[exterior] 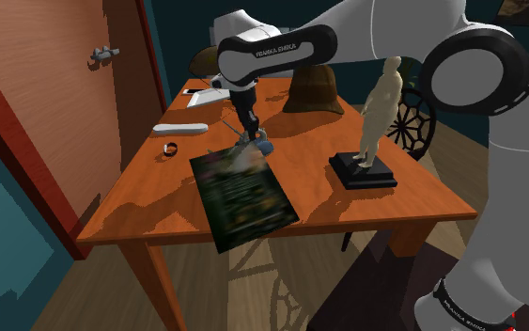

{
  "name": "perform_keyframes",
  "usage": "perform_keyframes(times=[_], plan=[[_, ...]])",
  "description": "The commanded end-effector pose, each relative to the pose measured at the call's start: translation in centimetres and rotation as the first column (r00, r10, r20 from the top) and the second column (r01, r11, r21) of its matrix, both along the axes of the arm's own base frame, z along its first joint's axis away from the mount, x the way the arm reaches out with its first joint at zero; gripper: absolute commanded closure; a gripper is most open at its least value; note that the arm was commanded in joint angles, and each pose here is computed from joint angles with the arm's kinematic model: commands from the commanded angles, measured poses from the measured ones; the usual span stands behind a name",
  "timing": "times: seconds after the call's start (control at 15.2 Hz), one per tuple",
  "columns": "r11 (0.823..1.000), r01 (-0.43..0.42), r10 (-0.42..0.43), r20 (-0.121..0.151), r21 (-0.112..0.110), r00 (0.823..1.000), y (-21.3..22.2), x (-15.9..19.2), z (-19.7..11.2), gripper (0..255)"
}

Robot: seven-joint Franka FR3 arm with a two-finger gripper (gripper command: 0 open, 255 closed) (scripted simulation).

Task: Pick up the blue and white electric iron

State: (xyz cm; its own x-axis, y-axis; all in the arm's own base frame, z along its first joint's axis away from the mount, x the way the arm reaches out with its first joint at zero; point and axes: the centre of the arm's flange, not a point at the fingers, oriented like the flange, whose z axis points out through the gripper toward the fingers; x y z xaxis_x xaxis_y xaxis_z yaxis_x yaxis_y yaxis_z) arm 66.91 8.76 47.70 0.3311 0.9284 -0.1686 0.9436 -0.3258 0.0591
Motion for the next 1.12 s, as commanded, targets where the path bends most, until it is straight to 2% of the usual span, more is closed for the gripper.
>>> perform_keyframes(times=[0.0,0.33,1.06], plan=[[1.0,0.0,0.0,0.0,0.0,1.0,0.0,0.0,0.0,255],[1.0,0.0,0.0,0.0,0.0,1.0,0.1,0.0,0.0,255],[1.0,0.0,0.0,0.0,0.0,1.0,0.1,0.0,5.8,255]])
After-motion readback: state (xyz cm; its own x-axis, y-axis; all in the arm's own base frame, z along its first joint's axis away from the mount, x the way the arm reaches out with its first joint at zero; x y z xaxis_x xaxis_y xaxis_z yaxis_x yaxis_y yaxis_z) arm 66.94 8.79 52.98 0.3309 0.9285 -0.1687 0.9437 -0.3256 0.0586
